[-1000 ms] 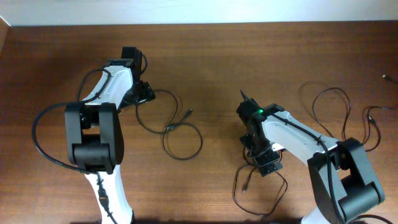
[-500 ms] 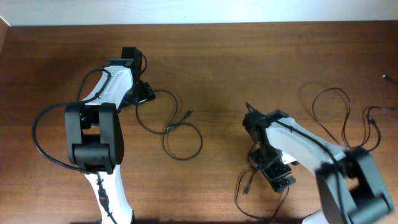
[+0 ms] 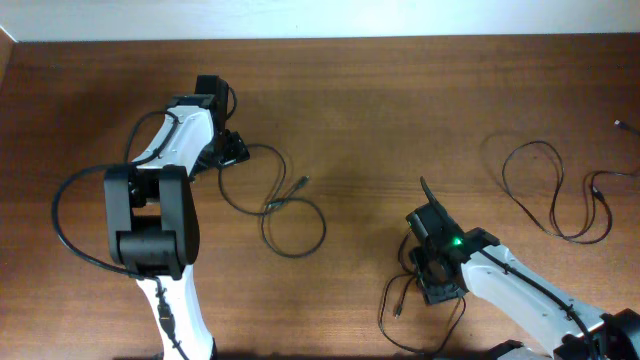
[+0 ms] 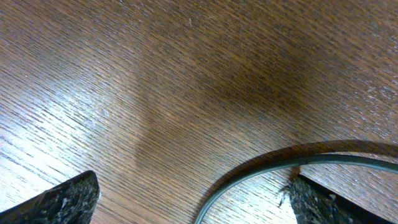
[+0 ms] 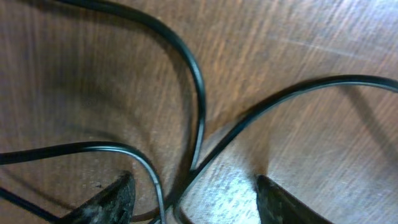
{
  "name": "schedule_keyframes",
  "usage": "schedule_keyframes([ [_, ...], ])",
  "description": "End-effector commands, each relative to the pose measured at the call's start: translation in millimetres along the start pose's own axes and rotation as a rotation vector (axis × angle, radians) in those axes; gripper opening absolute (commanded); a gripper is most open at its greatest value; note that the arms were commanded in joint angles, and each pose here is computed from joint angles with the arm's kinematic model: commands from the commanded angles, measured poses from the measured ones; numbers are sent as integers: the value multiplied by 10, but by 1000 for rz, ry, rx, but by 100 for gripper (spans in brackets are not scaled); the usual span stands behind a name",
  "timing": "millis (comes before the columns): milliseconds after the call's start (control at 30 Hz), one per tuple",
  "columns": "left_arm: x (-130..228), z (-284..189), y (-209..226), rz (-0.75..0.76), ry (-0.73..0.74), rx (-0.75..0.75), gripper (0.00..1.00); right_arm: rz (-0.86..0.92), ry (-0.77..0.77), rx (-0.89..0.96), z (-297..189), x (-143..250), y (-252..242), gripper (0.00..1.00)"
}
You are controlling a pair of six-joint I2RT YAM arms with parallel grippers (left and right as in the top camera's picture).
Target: Untangle cables
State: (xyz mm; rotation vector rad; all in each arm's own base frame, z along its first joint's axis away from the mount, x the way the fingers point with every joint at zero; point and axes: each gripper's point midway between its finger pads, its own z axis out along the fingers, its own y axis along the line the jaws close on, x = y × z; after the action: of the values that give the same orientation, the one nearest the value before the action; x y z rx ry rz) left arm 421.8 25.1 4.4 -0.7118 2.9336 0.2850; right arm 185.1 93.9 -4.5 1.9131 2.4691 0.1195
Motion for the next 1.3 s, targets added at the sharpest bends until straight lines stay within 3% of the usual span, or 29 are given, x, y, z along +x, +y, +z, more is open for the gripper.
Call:
schedule_keyframes([
  [0, 394, 483, -4, 34, 146, -46, 99, 25, -47, 52, 160, -81, -121, 49],
  [33, 394, 483, -3, 34, 146, -46, 99, 24, -52, 72, 207, -86, -145, 41],
  [100, 394, 483, -3, 34, 146, -46, 99, 21, -50, 82, 261, -81, -142, 4],
  [200, 395, 483, -6, 34, 146, -46, 99, -143, -71, -13, 250, -98, 114, 4],
  [267, 395, 483, -6, 34, 146, -46, 99, -342, -81, -84, 111, -68, 352, 4],
  [300, 396, 483, -6, 34, 146, -46, 99, -561, -66, -150, -40, 33, 570, 4],
  [367, 396, 482, -7, 35, 146, -46, 99, -1045, -4, -352, -507, 410, 1044, 4],
  [400, 395, 483, -6, 34, 146, -46, 99, -1290, 54, -566, -1082, 776, 1380, 4],
  [467, 395, 483, -6, 34, 146, -46, 99, -1425, 52, -717, -1586, 979, 1606, 4],
  [533, 395, 483, -6, 34, 146, -46, 99, -1523, -52, -851, -2122, 1052, 1864, 4],
  [567, 396, 483, -6, 34, 146, -46, 99, -1516, -110, -854, -2214, 999, 1941, 4],
  [667, 396, 483, -6, 34, 146, -46, 99, -1435, -387, -605, -2047, 427, 2025, 4],
  [733, 396, 483, -6, 34, 146, -46, 99, -1403, -434, -546, -1996, 229, 2052, 4],
  [867, 395, 483, -6, 34, 146, -46, 99, -1315, -580, -504, -2429, -315, 2175, 4],
  [1033, 395, 483, -7, 34, 146, -46, 99, -1176, -596, -391, -2789, -968, 1930, 4],
  [1267, 396, 483, -6, 34, 146, -46, 99, -1345, -426, -364, -2343, -626, 2019, 4],
])
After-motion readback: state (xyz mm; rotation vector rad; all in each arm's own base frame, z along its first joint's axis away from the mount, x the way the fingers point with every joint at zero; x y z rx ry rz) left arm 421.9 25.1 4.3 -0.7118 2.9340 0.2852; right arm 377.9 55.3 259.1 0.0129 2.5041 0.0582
